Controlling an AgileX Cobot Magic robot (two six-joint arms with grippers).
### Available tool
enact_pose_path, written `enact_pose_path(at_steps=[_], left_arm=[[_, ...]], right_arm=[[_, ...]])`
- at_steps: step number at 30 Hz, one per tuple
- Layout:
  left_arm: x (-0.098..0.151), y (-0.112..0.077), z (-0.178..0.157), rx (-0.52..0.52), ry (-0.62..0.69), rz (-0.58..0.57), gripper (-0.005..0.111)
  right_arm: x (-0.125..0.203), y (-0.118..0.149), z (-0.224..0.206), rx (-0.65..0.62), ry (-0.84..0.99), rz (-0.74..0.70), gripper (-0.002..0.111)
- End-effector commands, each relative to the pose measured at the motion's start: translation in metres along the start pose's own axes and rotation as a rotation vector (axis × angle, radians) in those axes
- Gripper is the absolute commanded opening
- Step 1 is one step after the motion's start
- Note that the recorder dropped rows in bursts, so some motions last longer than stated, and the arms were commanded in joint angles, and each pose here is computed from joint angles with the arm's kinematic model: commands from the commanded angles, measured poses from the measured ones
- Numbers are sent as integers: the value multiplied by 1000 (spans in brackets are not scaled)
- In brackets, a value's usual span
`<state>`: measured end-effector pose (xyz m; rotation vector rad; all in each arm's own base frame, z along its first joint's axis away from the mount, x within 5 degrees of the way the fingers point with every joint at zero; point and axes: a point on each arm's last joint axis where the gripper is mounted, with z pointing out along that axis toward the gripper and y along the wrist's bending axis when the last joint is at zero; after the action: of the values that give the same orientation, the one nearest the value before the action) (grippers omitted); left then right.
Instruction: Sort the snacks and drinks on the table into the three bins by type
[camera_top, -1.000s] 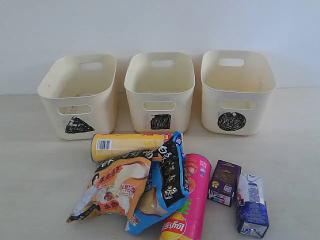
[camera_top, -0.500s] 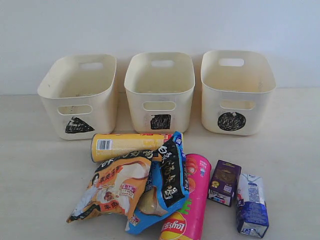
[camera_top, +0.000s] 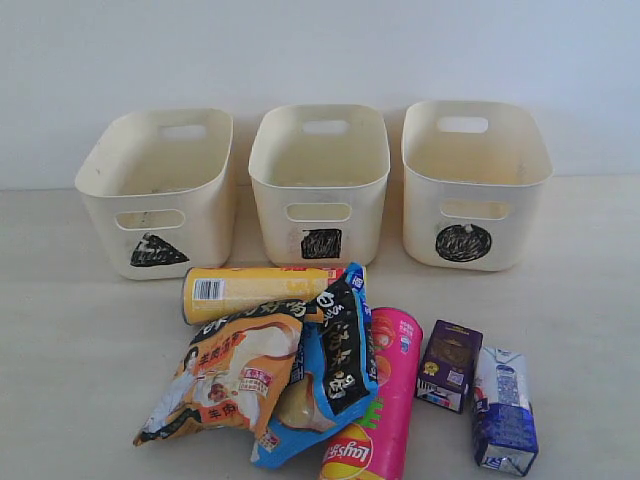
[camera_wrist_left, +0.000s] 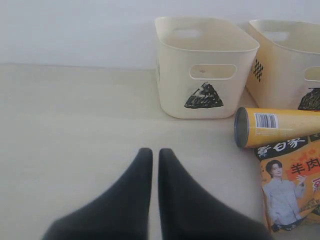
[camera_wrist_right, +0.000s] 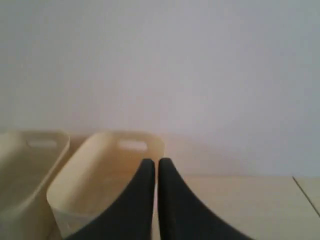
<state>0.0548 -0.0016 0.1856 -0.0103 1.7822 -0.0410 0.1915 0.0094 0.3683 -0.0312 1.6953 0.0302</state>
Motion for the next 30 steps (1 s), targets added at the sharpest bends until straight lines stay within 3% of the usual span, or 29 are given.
enact_pose_path(at_steps=[1, 6, 11, 18, 24, 30], left_arm=[[-2, 0, -1, -4, -13, -7, 4], [-2, 0, -1, -4, -13, -7, 4], [-2, 0, -1, -4, -13, -7, 4], [-2, 0, -1, -4, -13, -7, 4], [-2, 0, -1, -4, -13, -7, 4], [-2, 0, -1, -4, -13, -7, 4]], right_arm=[[3, 9, 25, -18, 249, -142, 0], [3, 35, 45, -152, 525, -250, 0], [7, 80, 59, -461, 628, -283, 0], [39, 144, 76, -807, 651, -464, 0], [71, 195, 71, -975, 667, -618, 0], [112, 260, 40, -1287, 554, -993, 0]])
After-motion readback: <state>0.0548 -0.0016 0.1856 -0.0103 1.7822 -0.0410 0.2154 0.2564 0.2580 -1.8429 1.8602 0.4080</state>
